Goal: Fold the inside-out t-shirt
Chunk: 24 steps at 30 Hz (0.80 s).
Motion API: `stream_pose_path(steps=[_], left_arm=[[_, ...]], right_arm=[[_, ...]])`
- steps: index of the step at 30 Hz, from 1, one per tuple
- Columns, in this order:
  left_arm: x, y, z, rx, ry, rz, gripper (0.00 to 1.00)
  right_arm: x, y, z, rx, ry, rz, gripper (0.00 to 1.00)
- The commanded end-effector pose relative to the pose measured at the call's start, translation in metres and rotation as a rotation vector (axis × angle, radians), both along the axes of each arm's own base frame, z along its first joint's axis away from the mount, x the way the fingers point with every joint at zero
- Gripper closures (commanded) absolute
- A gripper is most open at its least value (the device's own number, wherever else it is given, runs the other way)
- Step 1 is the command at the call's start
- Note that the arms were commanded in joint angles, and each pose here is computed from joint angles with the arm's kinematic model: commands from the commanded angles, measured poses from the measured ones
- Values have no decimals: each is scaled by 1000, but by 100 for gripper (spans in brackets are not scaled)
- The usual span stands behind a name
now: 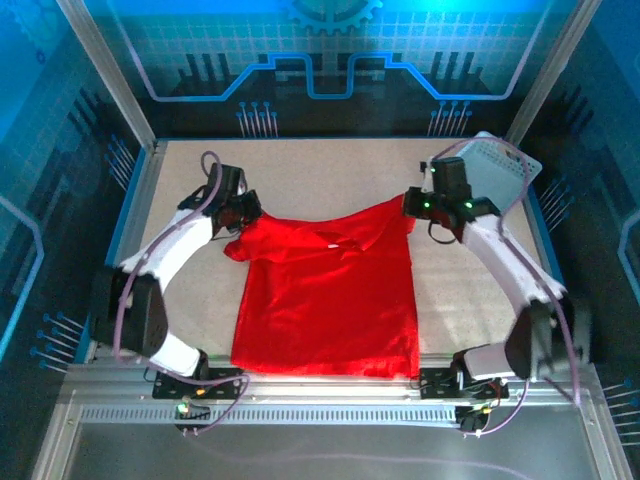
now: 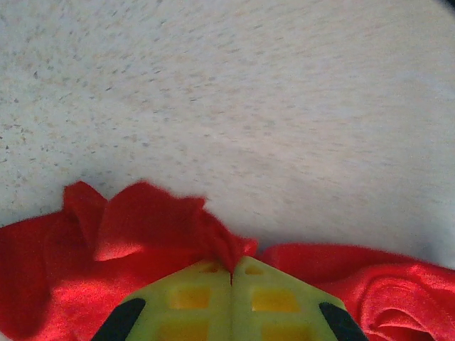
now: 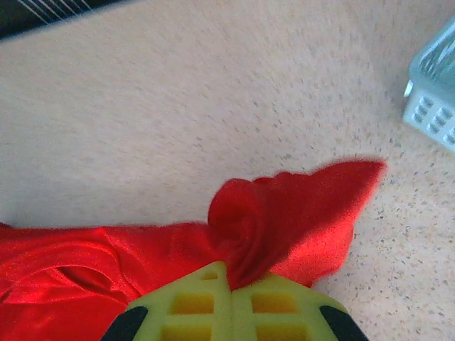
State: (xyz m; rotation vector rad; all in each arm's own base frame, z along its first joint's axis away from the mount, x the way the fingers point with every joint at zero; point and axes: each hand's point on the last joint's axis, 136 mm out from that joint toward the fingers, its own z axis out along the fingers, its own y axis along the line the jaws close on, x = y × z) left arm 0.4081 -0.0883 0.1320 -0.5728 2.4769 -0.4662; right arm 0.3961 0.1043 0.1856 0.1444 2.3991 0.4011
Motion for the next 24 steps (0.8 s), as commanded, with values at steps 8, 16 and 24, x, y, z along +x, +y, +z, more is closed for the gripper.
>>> stream_pose_path(steps=[8,16,24], left_arm=[[132,46,-51,122,93,102,76],[159,84,2,179,119,144,46],[51,10,9,135,110,30,36]], right_arm=[[140,-20,-21,-89,31,-141,83],[147,-38,16,-131,2,-148,59],[35,0,-9,-96,95,-10,44]])
